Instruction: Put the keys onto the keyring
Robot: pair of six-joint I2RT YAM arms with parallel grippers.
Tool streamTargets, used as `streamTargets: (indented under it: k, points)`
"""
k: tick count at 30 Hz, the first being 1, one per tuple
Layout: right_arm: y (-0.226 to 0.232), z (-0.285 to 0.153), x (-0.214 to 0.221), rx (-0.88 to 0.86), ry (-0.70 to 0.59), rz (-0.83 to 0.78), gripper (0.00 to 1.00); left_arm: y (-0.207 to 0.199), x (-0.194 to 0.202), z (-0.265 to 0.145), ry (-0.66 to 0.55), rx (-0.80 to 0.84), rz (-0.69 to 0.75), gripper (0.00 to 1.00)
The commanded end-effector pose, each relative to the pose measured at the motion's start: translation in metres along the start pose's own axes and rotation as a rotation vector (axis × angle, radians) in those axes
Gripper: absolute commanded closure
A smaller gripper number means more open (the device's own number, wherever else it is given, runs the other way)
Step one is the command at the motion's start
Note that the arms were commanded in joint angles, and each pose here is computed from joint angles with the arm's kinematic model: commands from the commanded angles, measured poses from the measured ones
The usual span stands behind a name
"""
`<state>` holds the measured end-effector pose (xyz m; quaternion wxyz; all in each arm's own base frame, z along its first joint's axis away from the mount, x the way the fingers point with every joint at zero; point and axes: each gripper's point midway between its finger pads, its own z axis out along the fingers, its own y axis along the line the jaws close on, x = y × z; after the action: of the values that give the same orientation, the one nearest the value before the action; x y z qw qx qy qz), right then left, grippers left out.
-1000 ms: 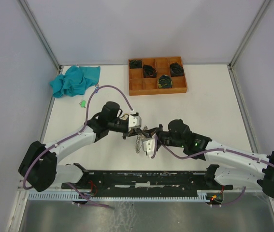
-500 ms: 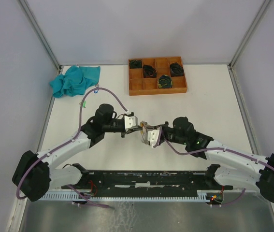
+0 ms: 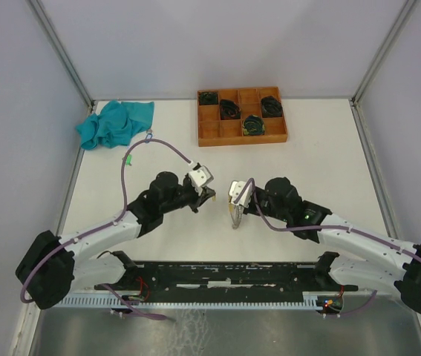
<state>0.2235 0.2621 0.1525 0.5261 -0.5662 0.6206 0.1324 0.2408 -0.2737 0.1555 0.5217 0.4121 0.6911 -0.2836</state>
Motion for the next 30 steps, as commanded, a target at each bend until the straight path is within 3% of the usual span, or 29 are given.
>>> streamTargets:
  k: [1, 8, 12, 16, 21, 30]
  points:
    - [-0.03, -0.01, -0.025, 0.103, 0.004, 0.073, 1.0, 0.011, 0.008, 0.01, -0.023, -0.155, -0.148, 0.96]
    - [-0.026, -0.009, -0.017, 0.09, 0.029, 0.085, 0.99, 0.012, 0.043, 0.018, 0.003, -0.224, -0.219, 0.92]
    - [-0.022, -0.005, -0.009, 0.077, 0.054, 0.088, 0.99, 0.014, 0.046, 0.016, -0.067, -0.24, -0.195, 0.83]
    - [-0.019, -0.003, -0.005, 0.054, 0.052, 0.099, 0.99, 0.015, 0.035, 0.01, -0.174, -0.234, -0.115, 0.74]
    - [-0.017, -0.001, -0.003, 0.007, 0.037, 0.109, 0.99, 0.011, 0.015, 0.006, -0.292, -0.201, 0.014, 0.71]
    - [-0.013, 0.0, -0.016, -0.121, -0.072, 0.081, 0.99, -0.023, -0.018, 0.014, -0.453, 0.066, 0.275, 0.67]
